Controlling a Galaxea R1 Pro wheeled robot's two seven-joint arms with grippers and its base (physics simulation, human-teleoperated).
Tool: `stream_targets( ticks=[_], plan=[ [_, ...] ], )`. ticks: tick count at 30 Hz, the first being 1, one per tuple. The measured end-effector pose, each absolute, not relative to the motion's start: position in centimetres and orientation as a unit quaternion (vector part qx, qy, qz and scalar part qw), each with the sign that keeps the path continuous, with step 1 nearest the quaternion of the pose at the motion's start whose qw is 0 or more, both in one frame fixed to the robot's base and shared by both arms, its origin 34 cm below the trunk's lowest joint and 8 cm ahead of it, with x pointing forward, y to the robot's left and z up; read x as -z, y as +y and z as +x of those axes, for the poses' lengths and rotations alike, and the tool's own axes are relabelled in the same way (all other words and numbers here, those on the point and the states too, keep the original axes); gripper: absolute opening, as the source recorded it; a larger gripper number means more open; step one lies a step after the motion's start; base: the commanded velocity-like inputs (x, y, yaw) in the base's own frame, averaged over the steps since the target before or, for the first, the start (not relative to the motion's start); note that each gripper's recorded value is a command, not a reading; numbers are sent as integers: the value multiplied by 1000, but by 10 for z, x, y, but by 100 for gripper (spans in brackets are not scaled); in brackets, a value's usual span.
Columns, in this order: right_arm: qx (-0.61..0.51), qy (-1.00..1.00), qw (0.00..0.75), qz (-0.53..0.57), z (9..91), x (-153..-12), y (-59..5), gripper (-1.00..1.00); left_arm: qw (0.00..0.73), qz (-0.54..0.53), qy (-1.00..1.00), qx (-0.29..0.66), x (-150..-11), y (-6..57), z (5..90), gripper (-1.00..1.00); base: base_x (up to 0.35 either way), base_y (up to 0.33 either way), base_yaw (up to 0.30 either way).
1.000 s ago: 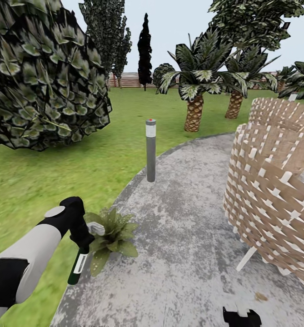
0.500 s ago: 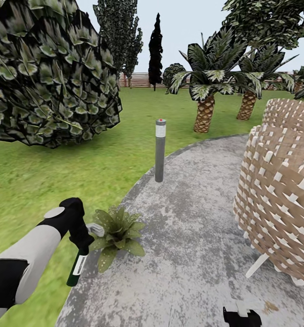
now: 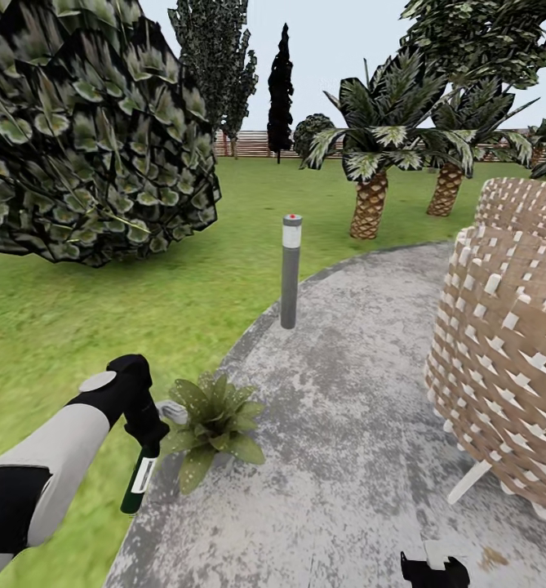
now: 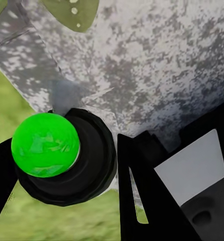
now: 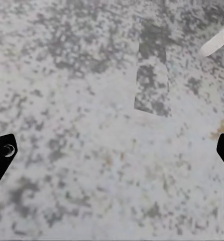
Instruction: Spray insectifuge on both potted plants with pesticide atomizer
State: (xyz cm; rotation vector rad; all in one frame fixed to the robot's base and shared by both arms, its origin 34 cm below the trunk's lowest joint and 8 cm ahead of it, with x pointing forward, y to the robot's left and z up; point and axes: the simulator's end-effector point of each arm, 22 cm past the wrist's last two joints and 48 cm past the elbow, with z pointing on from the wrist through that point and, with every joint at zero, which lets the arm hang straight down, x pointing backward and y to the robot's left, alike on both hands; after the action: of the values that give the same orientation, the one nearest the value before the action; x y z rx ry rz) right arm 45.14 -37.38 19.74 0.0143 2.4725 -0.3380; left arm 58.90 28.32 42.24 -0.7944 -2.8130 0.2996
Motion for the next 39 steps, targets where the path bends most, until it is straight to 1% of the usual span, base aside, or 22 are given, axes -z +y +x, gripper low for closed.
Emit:
stream_targets(
  ticks=[3, 6, 15, 18, 20, 21, 22, 24, 26, 31, 33, 35, 37, 39],
  plan=[
    [128, 940, 317, 5, 451, -197, -374, 100, 101, -268, -953, -101, -423, 283, 589, -100, 220, 232, 0],
    [128, 940, 317, 5, 451, -197, -374, 100, 103, -270, -952, -100, -422, 283, 589, -100, 16, 277, 0],
    [130, 940, 317, 5, 451, -197, -376, 100, 104, -262, -955, -98, -422, 294, 588, -100, -210, 248, 0],
    [130, 940, 317, 5, 451, -197, -376, 100, 111, -250, -957, -98, -415, 311, 578, -100, -245, 229, -2],
    [130, 940, 316, 5, 451, -197, -376, 100, 113, -246, -960, -77, -395, 330, 564, -100, -266, 219, -154],
    [130, 940, 316, 5, 451, -197, -376, 100, 103, -257, -959, -66, -383, 339, 560, -100, -269, 216, -246],
    [130, 940, 317, 5, 451, -197, -376, 100, 60, -277, -956, -76, -366, 342, 559, -100, -269, 216, -256],
    [130, 939, 317, 5, 451, -198, -376, 100, -14, -283, -953, -108, -348, 338, 561, -100, -270, 216, -176],
    [128, 939, 318, 4, 452, -198, -374, 100, -66, -286, -949, -118, -334, 340, 561, -100, -270, 216, -52],
    [125, 938, 323, 4, 457, -200, -371, 100, -124, -321, -929, -140, -312, 338, 542, -100, -124, 102, -9],
    [113, 930, 349, -1, 480, -211, -365, 100, -157, -325, -920, -152, -310, 337, 541, -100, -10, 8, -1],
    [77, 925, 371, -16, 500, -219, -350, 100, -174, -338, -911, -161, -303, 335, 529, -100, 0, 0, 0],
    [73, 924, 374, -22, 503, -221, -348, 100, -174, -343, -908, -164, -299, 333, 523, -100, 0, 0, 0],
    [55, 915, 390, -87, 520, -230, -326, 100, -178, -355, -902, -168, -299, 329, 522, -100, 0, 0, 0]
  ],
)
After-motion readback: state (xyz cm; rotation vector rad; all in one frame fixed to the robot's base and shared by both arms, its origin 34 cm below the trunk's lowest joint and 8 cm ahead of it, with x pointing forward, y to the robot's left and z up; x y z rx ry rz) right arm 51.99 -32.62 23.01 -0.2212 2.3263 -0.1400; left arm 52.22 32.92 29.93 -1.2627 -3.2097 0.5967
